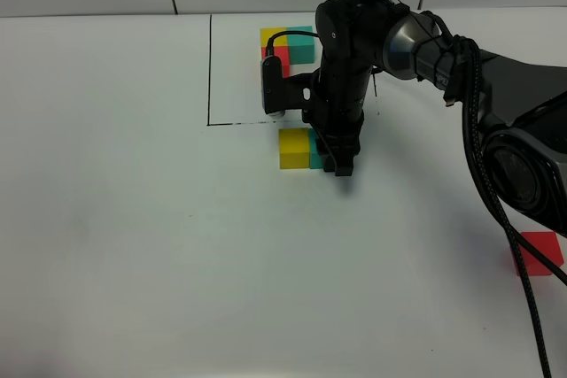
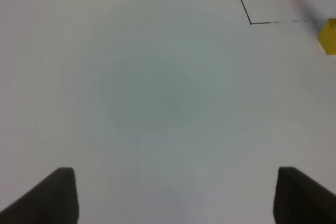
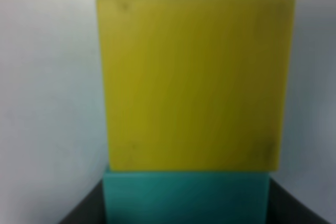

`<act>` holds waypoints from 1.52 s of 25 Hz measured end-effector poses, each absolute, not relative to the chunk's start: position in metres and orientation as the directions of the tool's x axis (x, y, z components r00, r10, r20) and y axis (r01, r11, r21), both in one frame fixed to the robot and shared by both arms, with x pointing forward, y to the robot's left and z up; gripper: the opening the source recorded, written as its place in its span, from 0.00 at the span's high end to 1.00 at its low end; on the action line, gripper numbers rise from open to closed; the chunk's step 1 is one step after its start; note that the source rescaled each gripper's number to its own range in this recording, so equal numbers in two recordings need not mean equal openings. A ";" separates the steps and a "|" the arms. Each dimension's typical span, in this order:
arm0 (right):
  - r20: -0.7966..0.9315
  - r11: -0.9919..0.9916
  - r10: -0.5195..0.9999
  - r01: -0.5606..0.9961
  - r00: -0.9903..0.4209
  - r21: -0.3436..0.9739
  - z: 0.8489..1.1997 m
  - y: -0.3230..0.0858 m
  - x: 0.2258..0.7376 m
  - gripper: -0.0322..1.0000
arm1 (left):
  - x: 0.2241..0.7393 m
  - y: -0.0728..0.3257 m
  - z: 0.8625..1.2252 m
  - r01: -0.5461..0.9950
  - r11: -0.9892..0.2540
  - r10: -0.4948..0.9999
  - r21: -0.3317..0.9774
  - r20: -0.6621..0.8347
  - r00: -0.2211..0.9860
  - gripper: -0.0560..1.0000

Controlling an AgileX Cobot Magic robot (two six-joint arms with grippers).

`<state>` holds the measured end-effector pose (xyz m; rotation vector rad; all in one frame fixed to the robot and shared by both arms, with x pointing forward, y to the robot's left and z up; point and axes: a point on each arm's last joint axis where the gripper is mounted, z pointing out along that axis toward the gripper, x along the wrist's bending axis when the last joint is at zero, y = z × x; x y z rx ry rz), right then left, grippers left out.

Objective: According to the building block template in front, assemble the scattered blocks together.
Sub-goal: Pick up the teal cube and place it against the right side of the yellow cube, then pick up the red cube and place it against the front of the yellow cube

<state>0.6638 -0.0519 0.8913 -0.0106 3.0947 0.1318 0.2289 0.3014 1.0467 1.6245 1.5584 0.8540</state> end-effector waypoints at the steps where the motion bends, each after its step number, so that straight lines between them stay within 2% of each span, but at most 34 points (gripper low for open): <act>1: -0.043 0.996 0.002 -0.002 -0.999 0.086 0.891 -0.052 0.664 0.97 | 0.229 0.301 1.047 0.523 -0.013 0.999 0.852 -0.016 0.051 0.20; 9: -0.041 0.995 0.045 0.040 -0.998 0.094 0.891 -0.051 0.664 0.95 | 0.229 0.301 1.047 0.523 -0.013 0.999 0.852 -0.016 0.051 0.20; 10: -0.039 0.994 0.058 0.054 -0.998 0.098 0.891 -0.051 0.664 0.89 | 0.229 0.301 1.047 0.523 -0.013 0.999 0.852 -0.016 0.051 0.20; 11: -0.036 0.992 0.072 0.068 -0.997 0.103 0.891 -0.051 0.664 0.79 | 0.229 0.301 1.047 0.523 -0.013 0.999 0.852 -0.016 0.051 0.20; 14: -0.041 0.990 0.092 0.087 -0.995 0.109 0.892 -0.048 0.663 0.41 | 0.229 0.301 1.047 0.523 -0.013 0.999 0.852 -0.016 0.051 0.20; 16: -0.050 0.989 0.104 0.098 -0.993 0.111 0.894 -0.047 0.663 0.21 | 0.229 0.301 1.047 0.523 -0.013 0.999 0.852 -0.016 0.051 0.20; 17: -0.054 0.988 0.115 0.109 -0.992 0.110 0.895 -0.048 0.664 0.13 | 0.229 0.301 1.047 0.523 -0.013 0.999 0.852 -0.016 0.051 0.20; 19: -0.066 0.988 0.134 0.127 -0.989 0.091 0.898 -0.051 0.664 0.05 | 0.229 0.301 1.047 0.523 -0.013 0.999 0.852 -0.016 0.051 0.20; 23: -0.086 0.971 0.230 0.222 -0.969 0.087 0.926 -0.067 0.668 0.02 | 0.229 0.301 1.047 0.523 -0.013 0.999 0.852 -0.016 0.051 0.20; 26: -0.091 0.935 0.351 0.342 -0.932 0.096 0.950 -0.086 0.670 0.03 | 0.229 0.301 1.047 0.523 -0.013 0.999 0.852 -0.016 0.051 0.20; 30: -0.082 0.850 0.525 0.517 -0.847 0.096 0.964 -0.120 0.660 0.03 | 0.229 0.301 1.047 0.523 -0.013 0.999 0.852 -0.016 0.051 0.20; 34: -0.078 0.696 0.717 0.703 -0.693 0.144 0.969 -0.157 0.633 0.05 | 0.229 0.301 1.047 0.523 -0.013 0.999 0.852 -0.016 0.051 0.20; 38: -0.052 0.480 0.876 0.858 -0.480 0.182 0.964 -0.199 0.588 0.06 | 0.229 0.301 1.047 0.523 -0.013 0.999 0.852 -0.016 0.051 0.20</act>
